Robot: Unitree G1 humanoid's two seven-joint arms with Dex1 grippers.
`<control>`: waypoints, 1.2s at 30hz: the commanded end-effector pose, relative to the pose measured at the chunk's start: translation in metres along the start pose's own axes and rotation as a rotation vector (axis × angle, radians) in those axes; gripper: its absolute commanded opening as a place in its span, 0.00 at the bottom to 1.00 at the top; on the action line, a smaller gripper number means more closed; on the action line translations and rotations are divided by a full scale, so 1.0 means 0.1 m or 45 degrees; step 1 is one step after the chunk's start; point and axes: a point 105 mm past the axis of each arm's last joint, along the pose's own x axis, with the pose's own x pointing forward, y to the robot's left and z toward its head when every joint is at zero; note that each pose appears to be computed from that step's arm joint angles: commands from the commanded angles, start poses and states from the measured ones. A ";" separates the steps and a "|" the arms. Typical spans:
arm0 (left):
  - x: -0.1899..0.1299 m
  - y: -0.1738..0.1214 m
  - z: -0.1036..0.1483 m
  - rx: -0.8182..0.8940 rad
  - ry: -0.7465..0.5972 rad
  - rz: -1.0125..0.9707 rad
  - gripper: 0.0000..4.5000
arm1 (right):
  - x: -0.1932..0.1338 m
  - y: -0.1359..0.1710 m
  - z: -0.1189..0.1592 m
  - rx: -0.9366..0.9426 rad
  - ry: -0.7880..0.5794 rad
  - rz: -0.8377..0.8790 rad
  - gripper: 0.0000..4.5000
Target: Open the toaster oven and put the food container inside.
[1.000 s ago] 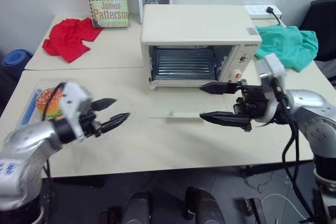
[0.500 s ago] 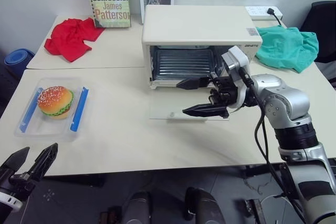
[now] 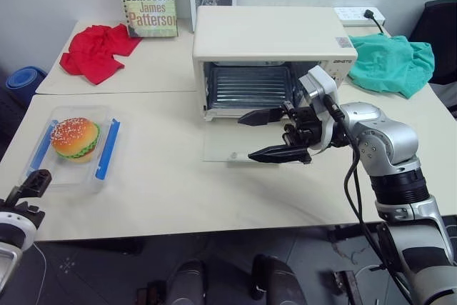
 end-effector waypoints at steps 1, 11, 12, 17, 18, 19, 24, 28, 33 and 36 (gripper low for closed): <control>0.07 0.19 -0.01 -0.133 0.036 0.209 0.99 | -0.06 0.07 0.12 -0.059 -0.035 -0.032 1.00; 0.42 -0.10 -0.19 -0.100 0.186 0.221 0.99 | -0.08 0.21 0.11 -0.040 -0.066 -0.122 1.00; 0.44 -0.07 -0.21 -0.101 0.199 0.253 0.99 | -0.09 0.23 0.11 -0.033 -0.071 -0.133 1.00; 0.49 -0.04 -0.32 -0.150 0.250 0.321 0.79 | -0.12 0.29 0.07 -0.016 -0.067 -0.177 1.00; 0.50 -0.06 -0.32 -0.145 0.248 0.318 0.73 | -0.12 0.29 0.07 -0.019 -0.064 -0.182 1.00; 0.51 -0.08 -0.33 -0.142 0.248 0.317 0.66 | -0.12 0.30 0.07 -0.024 -0.066 -0.188 1.00; 0.56 -0.12 -0.34 -0.135 0.249 0.335 0.31 | -0.14 0.32 0.11 -0.034 -0.066 -0.204 1.00; 0.60 -0.13 -0.30 -0.133 0.231 0.349 0.06 | -0.19 0.32 0.09 -0.031 -0.059 -0.230 1.00; 0.63 -0.36 -0.18 -0.003 0.182 0.224 0.04 | -0.29 0.30 0.04 0.037 -0.022 -0.281 1.00; 0.69 -0.29 -0.17 0.062 0.188 0.216 0.04 | -0.36 0.39 0.04 0.096 -0.026 -0.264 1.00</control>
